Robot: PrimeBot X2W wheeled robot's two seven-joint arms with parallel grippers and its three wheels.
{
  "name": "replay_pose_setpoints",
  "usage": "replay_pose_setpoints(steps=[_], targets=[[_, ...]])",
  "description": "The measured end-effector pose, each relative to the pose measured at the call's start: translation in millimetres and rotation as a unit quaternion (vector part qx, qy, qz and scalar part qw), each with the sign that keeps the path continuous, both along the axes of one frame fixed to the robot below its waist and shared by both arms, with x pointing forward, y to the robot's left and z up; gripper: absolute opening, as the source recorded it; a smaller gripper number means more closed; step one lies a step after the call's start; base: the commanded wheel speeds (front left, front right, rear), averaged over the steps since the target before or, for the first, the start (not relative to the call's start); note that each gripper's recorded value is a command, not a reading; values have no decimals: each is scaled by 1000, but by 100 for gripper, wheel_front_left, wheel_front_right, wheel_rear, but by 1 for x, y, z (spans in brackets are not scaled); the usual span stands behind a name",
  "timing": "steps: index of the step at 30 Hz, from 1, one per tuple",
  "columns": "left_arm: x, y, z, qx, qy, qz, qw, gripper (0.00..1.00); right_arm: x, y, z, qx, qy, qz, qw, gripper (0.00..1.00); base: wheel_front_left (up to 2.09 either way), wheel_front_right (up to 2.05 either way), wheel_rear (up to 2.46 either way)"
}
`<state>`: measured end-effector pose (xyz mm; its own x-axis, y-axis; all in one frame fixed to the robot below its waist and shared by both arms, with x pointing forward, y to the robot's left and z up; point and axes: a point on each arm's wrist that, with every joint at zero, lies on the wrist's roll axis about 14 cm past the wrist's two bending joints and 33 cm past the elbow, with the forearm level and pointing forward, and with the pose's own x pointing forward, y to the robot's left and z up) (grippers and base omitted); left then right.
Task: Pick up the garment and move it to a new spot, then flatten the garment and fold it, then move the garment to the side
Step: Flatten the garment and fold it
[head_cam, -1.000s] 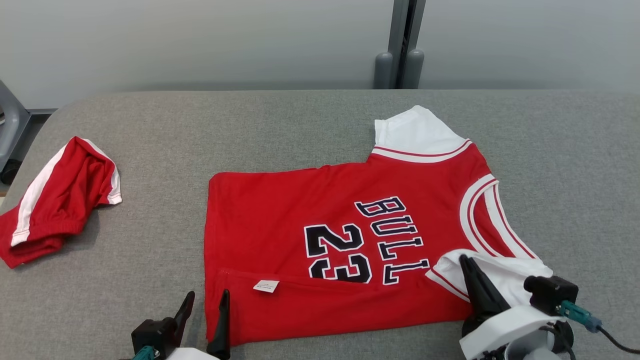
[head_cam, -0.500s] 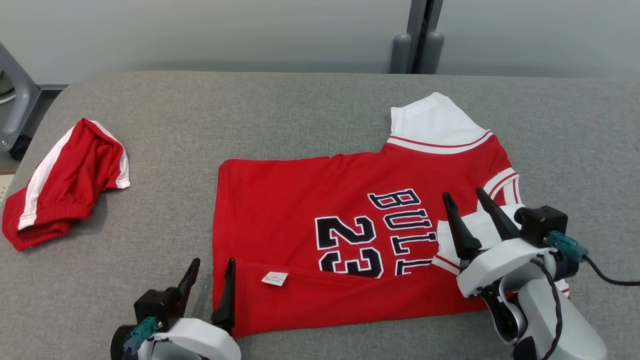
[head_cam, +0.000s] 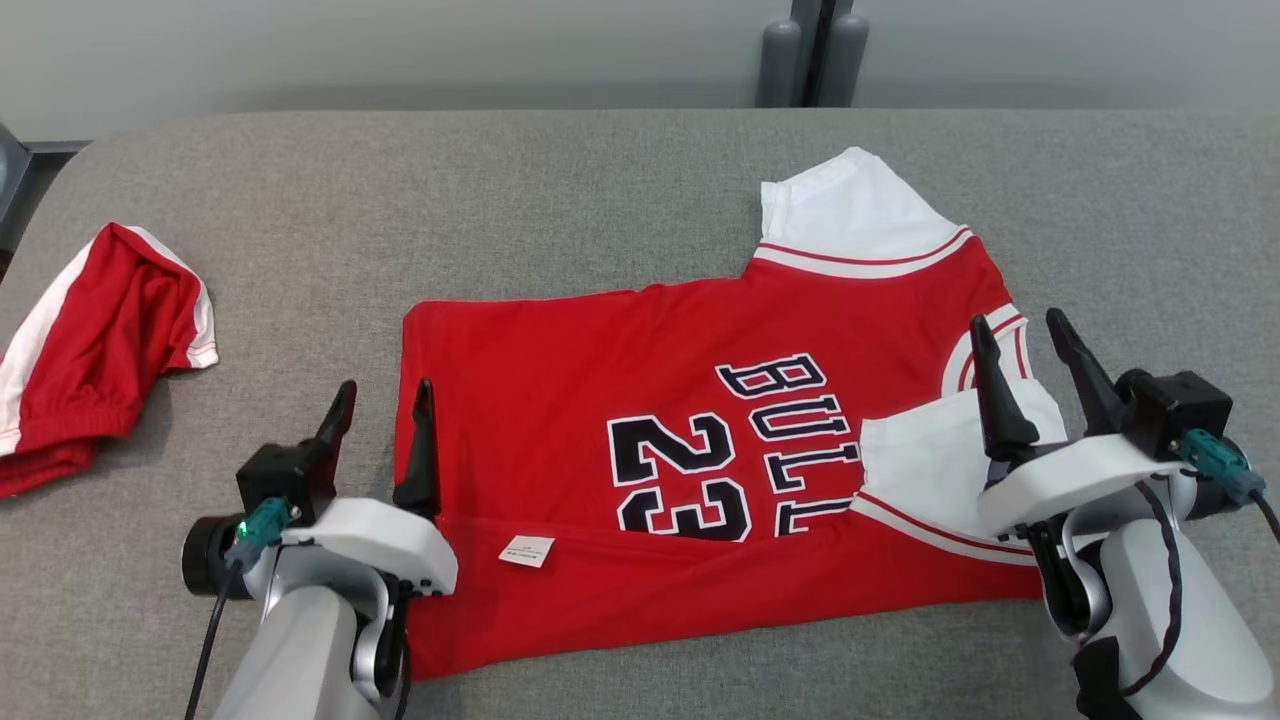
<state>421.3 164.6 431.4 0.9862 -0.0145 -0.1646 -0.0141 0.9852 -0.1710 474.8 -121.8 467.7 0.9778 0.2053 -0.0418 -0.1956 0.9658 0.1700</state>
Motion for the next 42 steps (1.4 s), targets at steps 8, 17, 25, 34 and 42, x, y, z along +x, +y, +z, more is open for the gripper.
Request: replay_pose_setpoints(steps=[8,17,25,34,42], targets=[[53,-1,-24,36,48,-15,998,100,26,3,-8,-5,1,3,1000,100,0,0,0],[86,3,-53,60,110,-30,992,100,39,5,-19,-5,8,7,1000,100,0,0,0],[85,-4,-76,72,155,-58,984,80,52,3,-19,-14,5,9,1000,100,0,0,0],[89,0,-69,72,144,-55,985,0,90,8,-17,-58,21,37,997,100,0,0,0],[98,11,-55,78,112,-47,990,0,135,21,-27,-101,84,65,989,100,0,0,0]])
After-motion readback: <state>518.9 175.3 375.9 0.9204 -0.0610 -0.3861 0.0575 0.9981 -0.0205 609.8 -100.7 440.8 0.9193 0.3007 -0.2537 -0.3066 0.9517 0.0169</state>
